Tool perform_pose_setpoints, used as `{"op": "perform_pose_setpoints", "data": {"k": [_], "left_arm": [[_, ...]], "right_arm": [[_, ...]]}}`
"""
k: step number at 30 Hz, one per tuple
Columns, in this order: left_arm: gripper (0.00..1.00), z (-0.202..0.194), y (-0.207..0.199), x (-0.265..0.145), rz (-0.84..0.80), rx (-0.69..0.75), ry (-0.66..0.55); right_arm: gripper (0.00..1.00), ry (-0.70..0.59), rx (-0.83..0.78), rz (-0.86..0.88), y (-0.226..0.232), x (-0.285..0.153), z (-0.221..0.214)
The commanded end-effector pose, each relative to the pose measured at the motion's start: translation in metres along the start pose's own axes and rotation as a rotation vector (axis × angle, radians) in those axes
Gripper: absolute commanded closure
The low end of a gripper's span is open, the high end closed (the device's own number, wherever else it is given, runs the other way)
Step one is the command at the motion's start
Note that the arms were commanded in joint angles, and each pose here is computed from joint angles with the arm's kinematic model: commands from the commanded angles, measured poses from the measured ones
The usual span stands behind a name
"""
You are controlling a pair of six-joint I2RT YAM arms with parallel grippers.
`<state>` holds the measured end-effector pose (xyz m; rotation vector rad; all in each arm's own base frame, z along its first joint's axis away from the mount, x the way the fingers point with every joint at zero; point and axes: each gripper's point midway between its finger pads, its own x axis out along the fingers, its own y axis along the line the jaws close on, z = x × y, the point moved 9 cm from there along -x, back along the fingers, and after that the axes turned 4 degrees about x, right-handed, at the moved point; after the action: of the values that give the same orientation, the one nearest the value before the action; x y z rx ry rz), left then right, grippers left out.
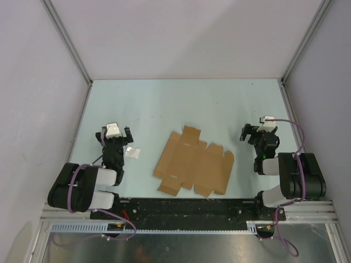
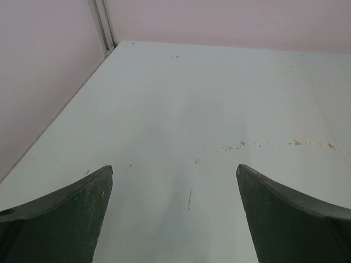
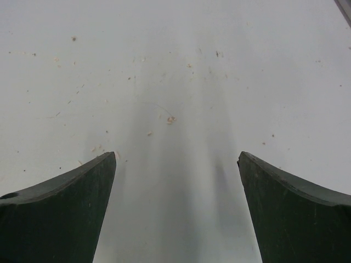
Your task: Fold the paper box
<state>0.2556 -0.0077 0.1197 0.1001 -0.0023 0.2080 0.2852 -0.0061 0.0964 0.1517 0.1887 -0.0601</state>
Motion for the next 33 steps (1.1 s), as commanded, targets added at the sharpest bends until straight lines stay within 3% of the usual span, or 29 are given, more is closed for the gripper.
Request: {"op": "perform_pose_setpoints", "data": {"k": [1,3,7,11,13,20,23,33], "left_arm": [[0.01,0.019,0.001,0.002,0.006,-0.005,-0.069],[0.00,0.035,0.003,0.000,0.057,-0.018,-0.096],[0.00,0.052,0.001,-0.001,0.137,-0.021,-0.054],[0.01,0.074,-0.010,0.003,0.096,-0.140,-0.029],[0.00,0.074,-0.015,0.001,0.085,-0.160,0.049],[0.00,0.116,-0.017,-0.003,0.097,-0.289,0.111],[0.00,0.127,-0.021,-0.006,0.044,-0.318,0.146],[0.00,0.131,-0.041,-0.023,-0.205,-0.402,0.273]], "right_arm": [[0.00,-0.044,0.029,-0.033,0.002,0.012,0.028],[0.00,0.023,0.058,-0.137,-0.004,0.015,0.034],[0.00,-0.012,0.102,-0.220,-0.004,0.013,0.060],[0.00,-0.027,0.219,-0.275,0.002,0.011,0.096],[0.00,0.066,0.218,-0.285,0.004,0.006,0.096],[0.00,0.149,0.329,-0.123,0.021,-0.005,0.125],[0.00,0.185,0.350,0.018,0.025,-0.008,0.134],[0.01,0.357,0.412,0.150,0.034,-0.009,0.129]]}}
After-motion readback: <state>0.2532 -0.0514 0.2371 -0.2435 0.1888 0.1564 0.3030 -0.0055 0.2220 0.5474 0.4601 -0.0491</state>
